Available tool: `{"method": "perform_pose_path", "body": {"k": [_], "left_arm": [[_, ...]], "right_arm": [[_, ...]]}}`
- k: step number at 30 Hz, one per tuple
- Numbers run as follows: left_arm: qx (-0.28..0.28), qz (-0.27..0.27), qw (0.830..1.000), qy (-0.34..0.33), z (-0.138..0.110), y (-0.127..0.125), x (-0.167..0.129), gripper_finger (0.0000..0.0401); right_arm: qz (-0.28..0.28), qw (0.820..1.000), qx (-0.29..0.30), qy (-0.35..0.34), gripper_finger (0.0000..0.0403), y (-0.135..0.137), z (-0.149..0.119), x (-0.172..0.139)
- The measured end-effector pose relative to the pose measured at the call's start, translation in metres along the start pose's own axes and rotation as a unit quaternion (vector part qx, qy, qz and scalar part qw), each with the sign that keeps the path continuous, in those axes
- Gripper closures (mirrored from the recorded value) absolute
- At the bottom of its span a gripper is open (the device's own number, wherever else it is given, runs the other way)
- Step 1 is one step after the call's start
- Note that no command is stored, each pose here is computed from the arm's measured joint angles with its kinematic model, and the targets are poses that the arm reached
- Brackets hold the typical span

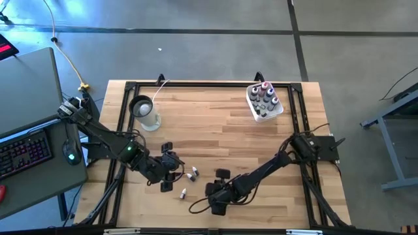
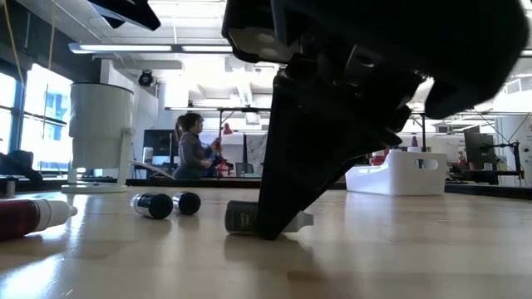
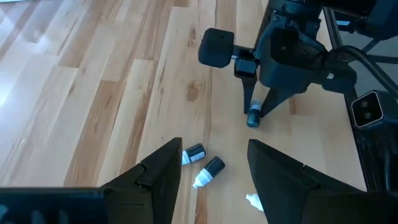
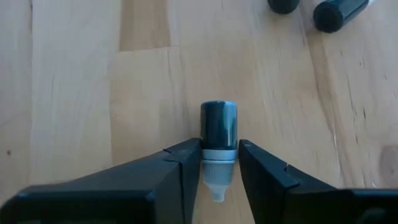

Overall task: Pick & Place food coloring
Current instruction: Put the small green food coloring bottle into the white bin

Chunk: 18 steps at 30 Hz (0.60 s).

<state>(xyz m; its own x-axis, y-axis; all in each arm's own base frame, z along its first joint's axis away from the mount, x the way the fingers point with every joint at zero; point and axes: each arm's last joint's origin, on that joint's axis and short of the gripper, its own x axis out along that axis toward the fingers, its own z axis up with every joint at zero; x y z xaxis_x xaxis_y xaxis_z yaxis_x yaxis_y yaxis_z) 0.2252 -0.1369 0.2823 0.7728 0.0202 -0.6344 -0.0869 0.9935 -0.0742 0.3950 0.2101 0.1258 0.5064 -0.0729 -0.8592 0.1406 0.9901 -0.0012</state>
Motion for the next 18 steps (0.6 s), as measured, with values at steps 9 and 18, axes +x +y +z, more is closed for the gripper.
{"method": "perform_pose_path", "body": {"k": [9,18], "left_arm": [[0.002,-0.002,1.0,0.003,0.0,0.0,0.0,0.022],[0.001,-0.002,1.0,0.003,0.0,0.0,0.0,0.022]], "right_arm": [[-0.002,1.0,0.012,-0.004,0.0339,-0.003,0.003,-0.004],[-0.26,0.965,-0.021,0.013,0.0334,-0.084,0.024,-0.085]]}}
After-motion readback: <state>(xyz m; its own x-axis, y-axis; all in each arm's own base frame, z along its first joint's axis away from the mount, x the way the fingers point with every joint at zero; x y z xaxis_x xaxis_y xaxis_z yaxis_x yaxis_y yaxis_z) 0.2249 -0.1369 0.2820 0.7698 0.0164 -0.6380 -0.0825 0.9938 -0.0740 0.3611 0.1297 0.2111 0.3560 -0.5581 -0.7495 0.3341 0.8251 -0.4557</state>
